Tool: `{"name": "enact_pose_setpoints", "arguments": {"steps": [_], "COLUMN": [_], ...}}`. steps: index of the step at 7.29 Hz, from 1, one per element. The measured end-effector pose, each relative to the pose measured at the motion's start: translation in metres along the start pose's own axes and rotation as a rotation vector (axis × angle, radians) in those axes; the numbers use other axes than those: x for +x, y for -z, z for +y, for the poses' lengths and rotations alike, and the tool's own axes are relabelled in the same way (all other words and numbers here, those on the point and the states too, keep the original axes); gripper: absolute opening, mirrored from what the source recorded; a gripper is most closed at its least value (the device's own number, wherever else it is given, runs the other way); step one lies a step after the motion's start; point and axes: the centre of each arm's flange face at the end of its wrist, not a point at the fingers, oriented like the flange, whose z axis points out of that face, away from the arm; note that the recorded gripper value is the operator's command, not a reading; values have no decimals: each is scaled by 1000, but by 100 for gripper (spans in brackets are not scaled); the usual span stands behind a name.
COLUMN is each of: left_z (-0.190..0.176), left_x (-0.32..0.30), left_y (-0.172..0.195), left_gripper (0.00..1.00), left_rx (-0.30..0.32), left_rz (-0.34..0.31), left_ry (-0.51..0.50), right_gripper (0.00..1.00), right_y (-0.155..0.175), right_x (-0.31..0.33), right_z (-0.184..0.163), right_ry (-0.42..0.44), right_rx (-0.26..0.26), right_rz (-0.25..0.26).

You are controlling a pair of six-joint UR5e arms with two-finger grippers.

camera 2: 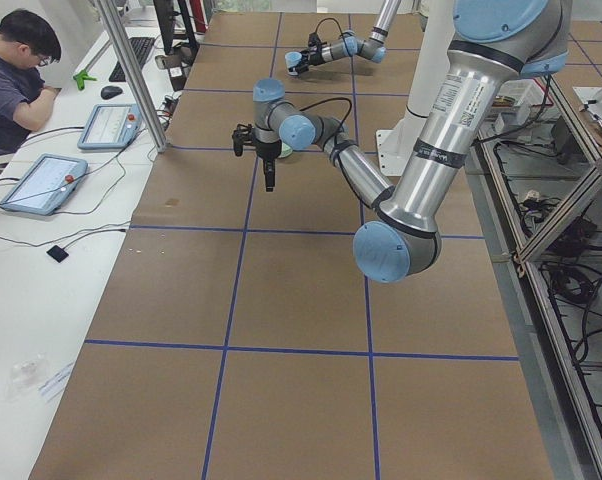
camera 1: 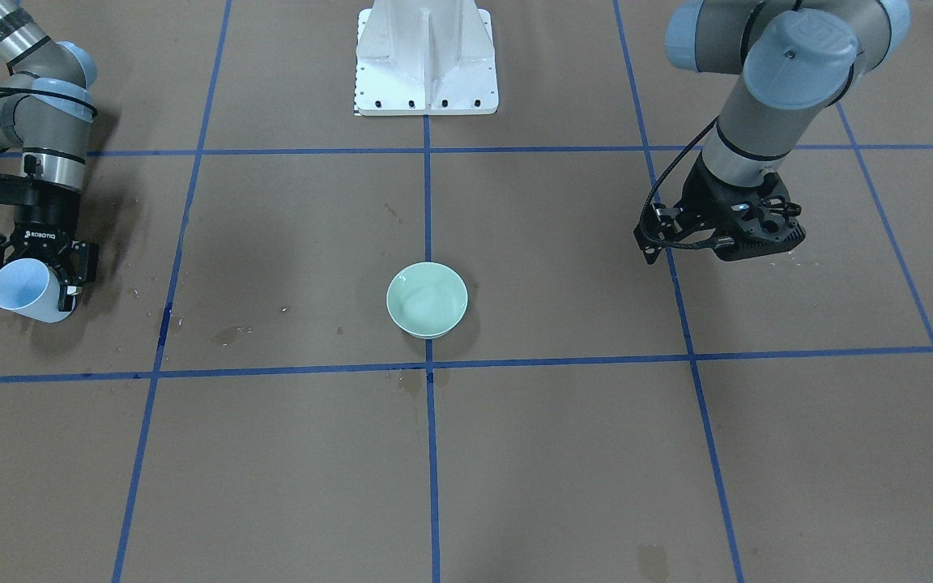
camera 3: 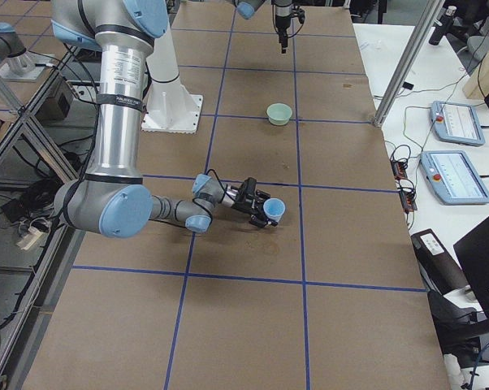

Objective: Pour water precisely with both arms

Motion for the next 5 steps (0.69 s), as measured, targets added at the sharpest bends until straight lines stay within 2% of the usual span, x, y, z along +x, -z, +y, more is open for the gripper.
{"name": "enact_pose_setpoints", "arguments": {"steps": [5], "left_z": [0], "left_x": [0], "left_y": [-1], "left_gripper": [100], "left_rx": [-1], "left_rz": [-1], "left_ry": [0], "right_gripper": [99], "right_y": [12], "right_x": [11], "right_z": [-11], "right_ry": [4], "right_rx": [2], "right_rz": [-40]}}
